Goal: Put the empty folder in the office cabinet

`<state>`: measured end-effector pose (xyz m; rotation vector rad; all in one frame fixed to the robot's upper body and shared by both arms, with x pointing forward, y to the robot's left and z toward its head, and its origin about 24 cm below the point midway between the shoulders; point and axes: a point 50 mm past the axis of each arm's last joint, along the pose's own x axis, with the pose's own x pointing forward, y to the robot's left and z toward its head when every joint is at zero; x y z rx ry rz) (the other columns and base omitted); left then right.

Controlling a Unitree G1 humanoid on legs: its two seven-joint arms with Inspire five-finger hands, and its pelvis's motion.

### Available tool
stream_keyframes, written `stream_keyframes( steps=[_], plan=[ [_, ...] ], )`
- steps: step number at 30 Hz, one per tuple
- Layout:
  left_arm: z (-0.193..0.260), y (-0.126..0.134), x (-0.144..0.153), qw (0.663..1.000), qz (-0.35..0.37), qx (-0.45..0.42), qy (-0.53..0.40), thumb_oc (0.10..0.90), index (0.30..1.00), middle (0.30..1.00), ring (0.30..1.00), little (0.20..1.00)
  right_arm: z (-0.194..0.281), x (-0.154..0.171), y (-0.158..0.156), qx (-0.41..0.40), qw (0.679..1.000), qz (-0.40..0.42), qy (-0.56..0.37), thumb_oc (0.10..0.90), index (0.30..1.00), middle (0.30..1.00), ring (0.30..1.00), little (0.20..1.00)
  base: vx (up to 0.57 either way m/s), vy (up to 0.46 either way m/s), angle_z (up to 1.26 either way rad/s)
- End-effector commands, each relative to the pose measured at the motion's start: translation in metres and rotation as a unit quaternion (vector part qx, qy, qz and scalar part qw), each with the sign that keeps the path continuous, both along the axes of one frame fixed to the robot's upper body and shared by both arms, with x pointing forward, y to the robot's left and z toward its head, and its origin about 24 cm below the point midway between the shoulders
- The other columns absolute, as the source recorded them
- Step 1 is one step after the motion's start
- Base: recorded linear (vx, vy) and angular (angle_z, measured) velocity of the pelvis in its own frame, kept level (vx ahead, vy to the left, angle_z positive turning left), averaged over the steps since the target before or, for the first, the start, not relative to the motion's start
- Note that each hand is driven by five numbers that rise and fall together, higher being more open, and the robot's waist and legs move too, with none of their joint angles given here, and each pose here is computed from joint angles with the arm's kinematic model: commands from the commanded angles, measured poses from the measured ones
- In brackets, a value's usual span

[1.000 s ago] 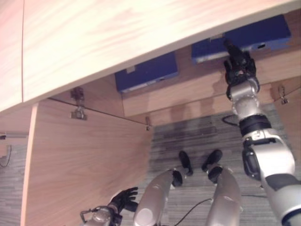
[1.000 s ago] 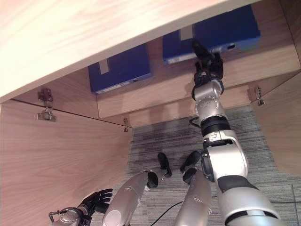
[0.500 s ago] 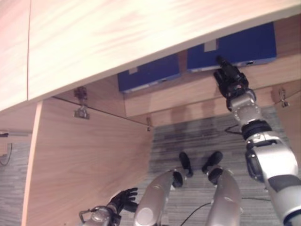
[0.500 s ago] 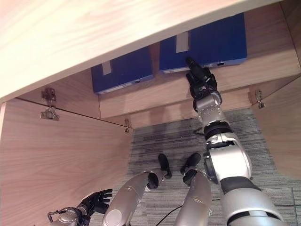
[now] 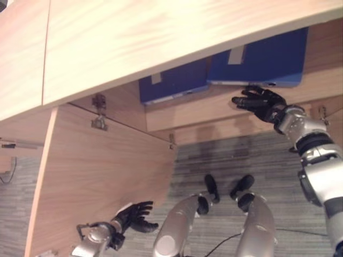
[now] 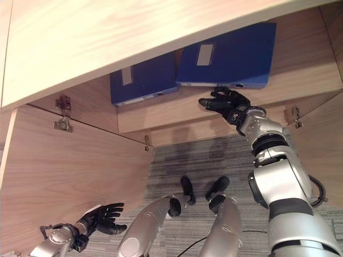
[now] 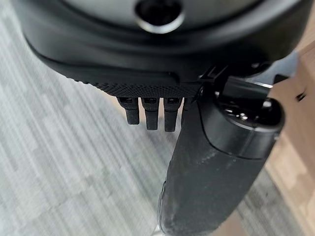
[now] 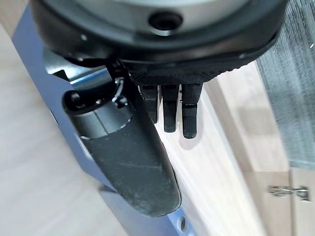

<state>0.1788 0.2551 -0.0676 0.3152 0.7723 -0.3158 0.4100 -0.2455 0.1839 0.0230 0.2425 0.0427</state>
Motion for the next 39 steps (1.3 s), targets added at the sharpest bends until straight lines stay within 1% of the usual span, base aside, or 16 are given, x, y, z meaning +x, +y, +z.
stream_keyframes(
  steps=[1, 3, 4, 5, 6, 9, 11, 12, 18, 22, 27, 30, 35, 37, 38, 39],
  plan=[
    [0.002, 0.035, -0.033, 0.997, -0.023, 0.059, 0.047, 0.800, 0.900, 0.900, 0.900, 0.900, -0.008, -0.001, 0.011, -0.053, 0.997, 0.056, 0.015, 0.800, 0.900, 0.900, 0.900, 0.900, 0.00, 0.000, 0.00],
    [0.004, 0.038, -0.033, 0.997, -0.024, 0.062, 0.045, 0.800, 0.900, 0.900, 0.900, 0.900, -0.007, -0.001, 0.011, -0.074, 0.995, 0.065, 0.016, 0.800, 0.900, 0.900, 0.900, 0.900, 0.00, 0.000, 0.00],
    [0.006, 0.040, -0.035, 0.996, -0.029, 0.066, 0.046, 0.800, 0.900, 0.900, 0.900, 0.900, -0.005, -0.002, 0.006, -0.138, 0.987, 0.078, 0.024, 0.800, 0.900, 0.900, 0.900, 0.900, 0.00, 0.000, 0.00],
    [0.005, 0.040, -0.036, 0.996, -0.029, 0.065, 0.046, 0.800, 0.900, 0.900, 0.900, 0.900, -0.004, -0.002, 0.006, -0.139, 0.987, 0.078, 0.024, 0.800, 0.900, 0.900, 0.900, 0.900, 0.00, 0.000, 0.00],
    [0.008, 0.041, -0.036, 0.996, -0.037, 0.070, 0.044, 0.800, 0.900, 0.900, 0.900, 0.900, 0.000, -0.002, 0.003, -0.184, 0.979, 0.086, 0.024, 0.800, 0.900, 0.900, 0.900, 0.900, 0.00, 0.000, 0.00],
    [0.008, 0.044, -0.040, 0.996, -0.035, 0.071, 0.048, 0.800, 0.900, 0.900, 0.900, 0.900, 0.013, -0.003, -0.006, -0.303, 0.948, 0.089, 0.034, 0.800, 0.900, 0.900, 0.900, 0.900, 0.00, 0.000, 0.00],
    [0.003, 0.044, -0.046, 0.996, -0.019, 0.064, 0.055, 0.800, 0.900, 0.900, 0.900, 0.900, 0.031, -0.001, -0.013, -0.397, 0.915, 0.069, 0.027, 0.800, 0.900, 0.900, 0.900, 0.900, 0.00, 0.000, 0.00],
    [0.001, 0.043, -0.047, 0.996, -0.010, 0.062, 0.056, 0.800, 0.900, 0.900, 0.900, 0.900, 0.038, 0.000, -0.014, -0.420, 0.905, 0.058, 0.023, 0.800, 0.900, 0.900, 0.900, 0.900, 0.00, 0.000, 0.00],
    [-0.015, 0.029, -0.048, 0.997, 0.024, 0.040, 0.059, 0.800, 0.900, 0.900, 0.900, 0.900, 0.055, 0.007, -0.004, -0.480, 0.877, 0.025, 0.005, 0.800, 0.900, 0.900, 0.900, 0.900, 0.00, -0.006, -0.02],
    [-0.019, 0.024, -0.042, 0.997, 0.048, 0.031, 0.052, 0.800, 0.900, 0.900, 0.900, 0.900, 0.058, 0.011, 0.002, -0.561, 0.827, 0.024, 0.020, 0.800, 0.900, 0.900, 0.900, 0.900, 0.00, 0.000, 0.00],
    [-0.020, 0.019, -0.034, 0.997, 0.058, 0.026, 0.038, 0.800, 0.900, 0.900, 0.900, 0.900, 0.061, 0.010, -0.003, -0.596, 0.803, 0.005, 0.024, 0.800, 0.900, 0.900, 0.900, 0.900, 0.00, -0.004, 0.03],
    [-0.020, 0.016, -0.031, 0.997, 0.061, 0.021, 0.033, 0.800, 0.900, 0.900, 0.900, 0.900, 0.064, 0.006, -0.017, -0.605, 0.795, -0.017, 0.040, 0.800, 0.900, 0.900, 0.900, 0.900, 0.00, 0.000, 0.00],
    [-0.017, 0.015, -0.030, 0.997, 0.065, 0.010, 0.030, 0.800, 0.900, 0.900, 0.900, 0.900, 0.082, -0.013, -0.065, -0.629, 0.766, -0.100, 0.084, 0.800, 0.900, 0.900, 0.900, 0.900, 0.00, -0.001, 0.03],
    [-0.016, 0.016, -0.030, 0.997, 0.066, 0.011, 0.030, 0.800, 0.900, 0.900, 0.900, 0.900, 0.087, -0.017, -0.072, -0.637, 0.757, -0.113, 0.091, 0.800, 0.900, 0.900, 0.900, 0.900, 0.00, -0.004, 0.08],
    [-0.015, 0.016, -0.030, 0.997, 0.066, 0.009, 0.030, 0.800, 0.900, 0.900, 0.900, 0.900, 0.092, -0.020, -0.079, -0.649, 0.744, -0.124, 0.098, 0.800, 0.900, 0.900, 0.900, 0.900, 0.00, -0.003, 0.09],
    [-0.015, 0.015, -0.030, 0.998, 0.064, 0.006, 0.028, 0.800, 0.900, 0.900, 0.900, 0.900, 0.097, -0.026, -0.089, -0.677, 0.714, -0.139, 0.112, 0.800, 0.900, 0.900, 0.900, 0.900, 0.00, -0.003, 0.08]
  ],
)
